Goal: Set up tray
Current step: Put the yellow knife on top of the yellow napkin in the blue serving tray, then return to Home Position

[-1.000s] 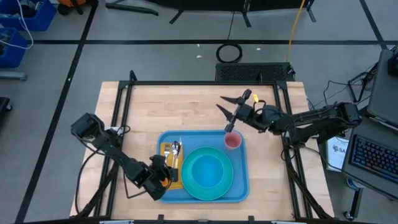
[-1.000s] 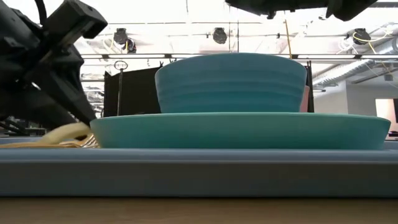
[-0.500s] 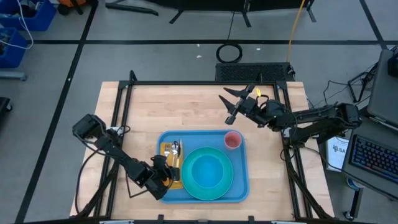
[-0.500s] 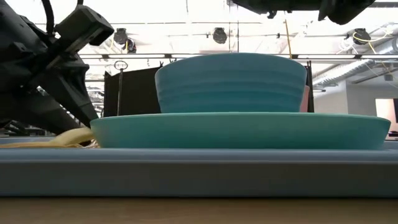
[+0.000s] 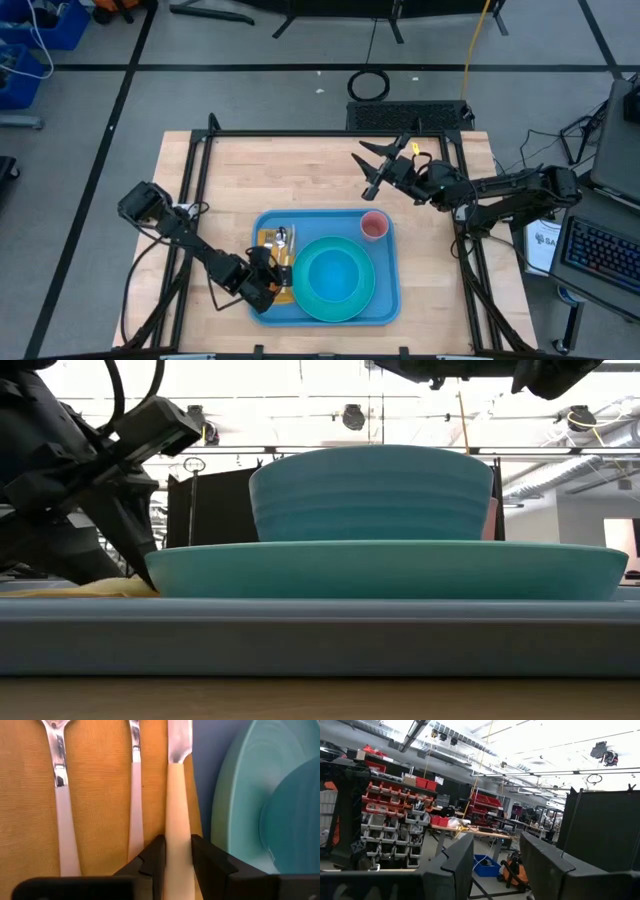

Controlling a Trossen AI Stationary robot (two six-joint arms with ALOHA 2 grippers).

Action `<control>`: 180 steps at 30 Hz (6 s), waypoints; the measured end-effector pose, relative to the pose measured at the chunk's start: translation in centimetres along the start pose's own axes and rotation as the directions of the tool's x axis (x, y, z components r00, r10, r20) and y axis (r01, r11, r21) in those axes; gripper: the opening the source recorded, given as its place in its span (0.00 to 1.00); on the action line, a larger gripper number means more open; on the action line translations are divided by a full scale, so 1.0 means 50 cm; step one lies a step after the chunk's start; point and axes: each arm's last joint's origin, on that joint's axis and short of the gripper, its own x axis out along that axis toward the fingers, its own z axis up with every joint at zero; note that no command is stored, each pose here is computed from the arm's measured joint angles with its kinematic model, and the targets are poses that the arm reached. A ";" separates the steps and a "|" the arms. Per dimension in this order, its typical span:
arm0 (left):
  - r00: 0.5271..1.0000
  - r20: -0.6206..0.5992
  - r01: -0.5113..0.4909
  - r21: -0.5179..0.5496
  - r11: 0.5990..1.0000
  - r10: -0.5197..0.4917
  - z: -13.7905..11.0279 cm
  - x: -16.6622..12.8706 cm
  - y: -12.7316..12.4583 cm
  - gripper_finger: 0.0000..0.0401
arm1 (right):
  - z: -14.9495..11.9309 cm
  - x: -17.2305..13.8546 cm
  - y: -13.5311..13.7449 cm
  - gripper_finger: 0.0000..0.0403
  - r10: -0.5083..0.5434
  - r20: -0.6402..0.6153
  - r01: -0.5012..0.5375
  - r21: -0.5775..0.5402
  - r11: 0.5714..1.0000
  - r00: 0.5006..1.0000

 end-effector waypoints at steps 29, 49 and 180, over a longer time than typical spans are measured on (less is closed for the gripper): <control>0.993 0.079 0.076 0.145 0.987 -0.088 0.019 -0.046 -0.018 0.26 | -0.007 0.000 0.003 0.38 0.013 -0.033 -0.014 -0.014 1.000 0.999; 0.869 0.190 0.048 0.886 0.461 -0.456 0.068 -0.262 -0.052 0.26 | -0.033 -0.018 0.043 0.38 0.477 -0.102 -0.454 0.190 0.871 0.873; 0.538 -0.152 0.266 0.964 -0.004 -0.829 0.263 -0.216 0.221 0.26 | -0.155 -0.336 -0.106 0.38 0.467 -0.154 -0.371 0.417 0.830 0.871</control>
